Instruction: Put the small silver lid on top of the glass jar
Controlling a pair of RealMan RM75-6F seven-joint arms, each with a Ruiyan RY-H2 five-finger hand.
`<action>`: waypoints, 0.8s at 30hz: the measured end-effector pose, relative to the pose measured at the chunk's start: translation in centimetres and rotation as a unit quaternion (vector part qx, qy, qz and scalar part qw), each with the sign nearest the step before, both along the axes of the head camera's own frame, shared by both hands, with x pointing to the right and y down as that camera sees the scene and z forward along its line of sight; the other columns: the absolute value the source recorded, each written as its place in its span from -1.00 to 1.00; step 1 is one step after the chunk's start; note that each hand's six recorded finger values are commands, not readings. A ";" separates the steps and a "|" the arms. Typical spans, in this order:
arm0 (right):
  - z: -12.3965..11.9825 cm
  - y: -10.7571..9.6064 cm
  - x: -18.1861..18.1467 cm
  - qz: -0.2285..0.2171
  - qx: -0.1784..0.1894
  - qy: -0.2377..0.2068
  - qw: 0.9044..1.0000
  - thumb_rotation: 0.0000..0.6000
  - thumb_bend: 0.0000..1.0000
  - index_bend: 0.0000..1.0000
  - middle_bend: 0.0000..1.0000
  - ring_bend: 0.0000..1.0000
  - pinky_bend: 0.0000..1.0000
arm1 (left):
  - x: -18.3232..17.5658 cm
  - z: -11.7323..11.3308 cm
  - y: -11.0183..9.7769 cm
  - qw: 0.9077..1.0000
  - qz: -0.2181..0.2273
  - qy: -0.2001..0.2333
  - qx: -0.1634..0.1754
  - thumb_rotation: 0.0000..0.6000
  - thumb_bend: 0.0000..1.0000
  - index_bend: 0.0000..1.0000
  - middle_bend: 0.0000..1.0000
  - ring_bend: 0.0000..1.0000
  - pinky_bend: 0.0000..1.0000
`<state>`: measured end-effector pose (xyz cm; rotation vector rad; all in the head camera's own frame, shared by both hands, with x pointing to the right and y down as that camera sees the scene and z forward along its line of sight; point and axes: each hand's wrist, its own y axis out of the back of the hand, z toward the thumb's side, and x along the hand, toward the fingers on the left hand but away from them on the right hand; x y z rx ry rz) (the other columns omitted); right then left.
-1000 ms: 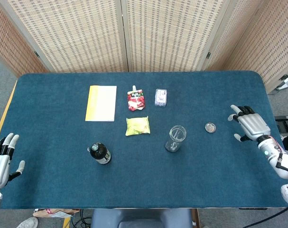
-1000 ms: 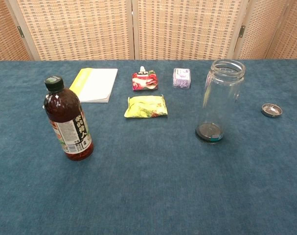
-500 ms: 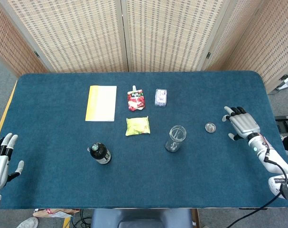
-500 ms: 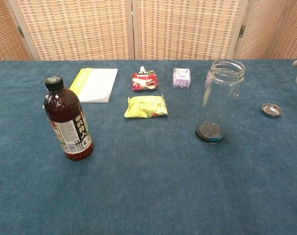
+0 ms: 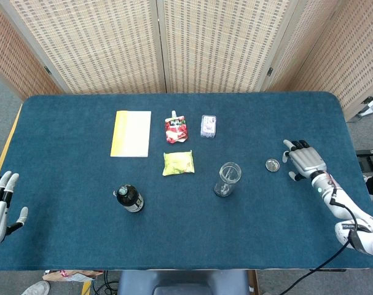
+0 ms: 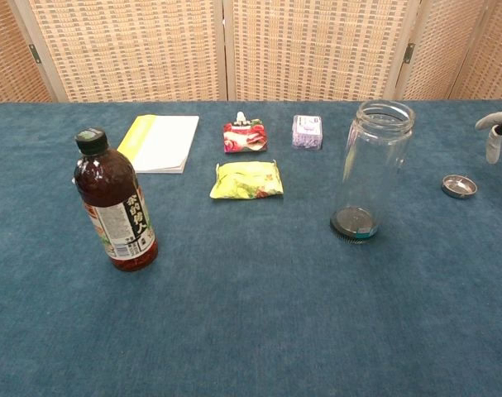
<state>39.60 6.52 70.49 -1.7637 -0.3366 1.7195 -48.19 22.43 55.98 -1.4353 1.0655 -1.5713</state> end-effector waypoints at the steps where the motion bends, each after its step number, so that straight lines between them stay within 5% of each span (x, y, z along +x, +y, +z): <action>1: 0.1 0.0 0.0 0.000 -0.001 0.000 1.000 1.00 -0.20 -0.23 -1.00 -1.00 -1.00 | 0.0 0.0 0.0 1.000 0.001 0.000 0.001 1.00 -0.30 -0.96 -0.97 -1.00 -0.83; 24: 3.3 -1.3 -2.5 -0.013 -0.011 0.005 1.000 1.00 -0.17 -0.23 -1.00 -1.00 -1.00 | -0.3 -0.5 0.0 1.000 -0.001 0.002 0.009 1.00 -0.30 -0.96 -0.98 -1.00 -0.83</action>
